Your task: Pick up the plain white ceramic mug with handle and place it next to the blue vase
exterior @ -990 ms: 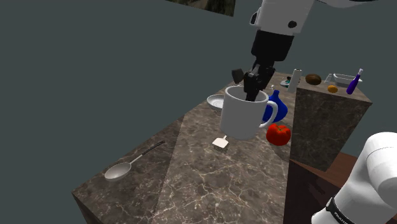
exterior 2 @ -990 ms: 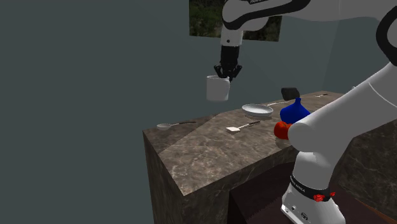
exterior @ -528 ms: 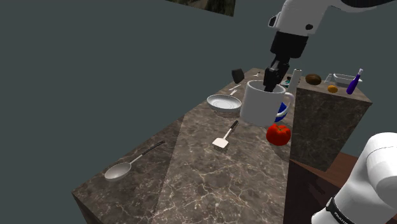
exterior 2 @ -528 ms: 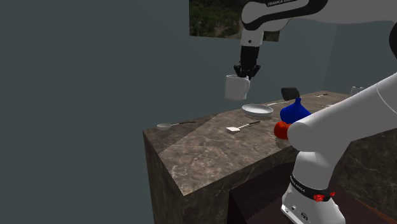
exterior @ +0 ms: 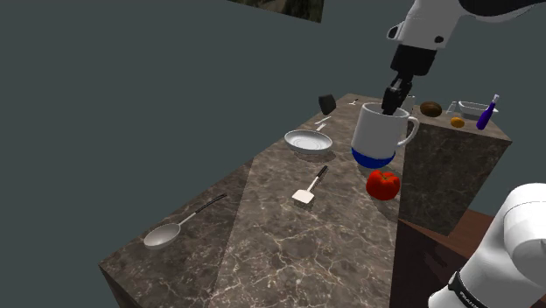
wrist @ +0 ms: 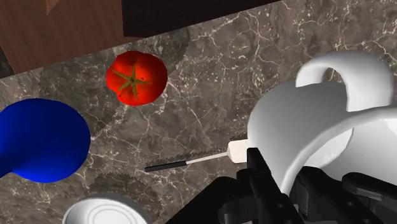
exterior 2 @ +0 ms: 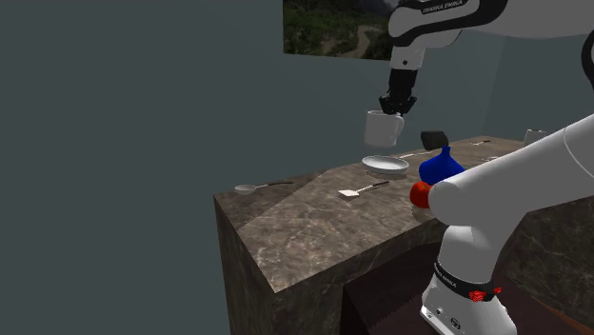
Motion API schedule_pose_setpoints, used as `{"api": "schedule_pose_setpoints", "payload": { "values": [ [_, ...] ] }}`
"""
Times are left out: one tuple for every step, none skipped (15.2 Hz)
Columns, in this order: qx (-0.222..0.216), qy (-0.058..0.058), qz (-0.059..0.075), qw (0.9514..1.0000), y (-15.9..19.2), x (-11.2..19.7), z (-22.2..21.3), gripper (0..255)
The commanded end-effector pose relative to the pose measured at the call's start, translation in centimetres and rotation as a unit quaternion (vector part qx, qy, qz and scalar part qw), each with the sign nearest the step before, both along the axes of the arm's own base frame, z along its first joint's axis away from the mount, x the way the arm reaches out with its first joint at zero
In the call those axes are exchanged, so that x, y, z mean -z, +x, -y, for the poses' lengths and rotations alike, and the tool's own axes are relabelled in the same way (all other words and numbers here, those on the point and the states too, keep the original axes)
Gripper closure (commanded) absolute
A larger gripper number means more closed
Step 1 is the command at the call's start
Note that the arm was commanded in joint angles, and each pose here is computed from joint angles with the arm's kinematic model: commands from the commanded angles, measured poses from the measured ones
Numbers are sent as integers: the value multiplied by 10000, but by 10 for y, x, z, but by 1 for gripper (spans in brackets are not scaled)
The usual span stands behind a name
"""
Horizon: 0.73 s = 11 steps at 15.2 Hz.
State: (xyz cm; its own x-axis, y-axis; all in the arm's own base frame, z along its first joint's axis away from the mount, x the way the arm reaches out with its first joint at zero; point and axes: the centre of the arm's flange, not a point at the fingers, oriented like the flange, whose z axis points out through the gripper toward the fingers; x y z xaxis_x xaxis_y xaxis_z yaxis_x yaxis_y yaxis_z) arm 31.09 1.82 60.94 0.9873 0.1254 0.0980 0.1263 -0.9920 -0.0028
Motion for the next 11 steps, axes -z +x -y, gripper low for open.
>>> {"api": "schedule_pose_setpoints", "payload": {
  "values": [
    [-6,-1,1,10000,-1,1,29,255],
    [-6,-1,1,10000,-1,1,42,255],
    [-6,-1,1,10000,-1,1,55,255],
    [-6,-1,1,10000,0,1,68,255],
    [-6,-1,1,10000,0,1,81,255],
    [-6,-1,1,10000,0,1,95,255],
    [-6,-1,1,10000,1,1,108,255],
    [-6,-1,1,10000,1,1,121,255],
    [-6,-1,1,10000,1,1,134,255],
    [-6,-1,1,10000,2,1,147,255],
    [-6,-1,1,10000,2,1,161,255]
  ]
}}
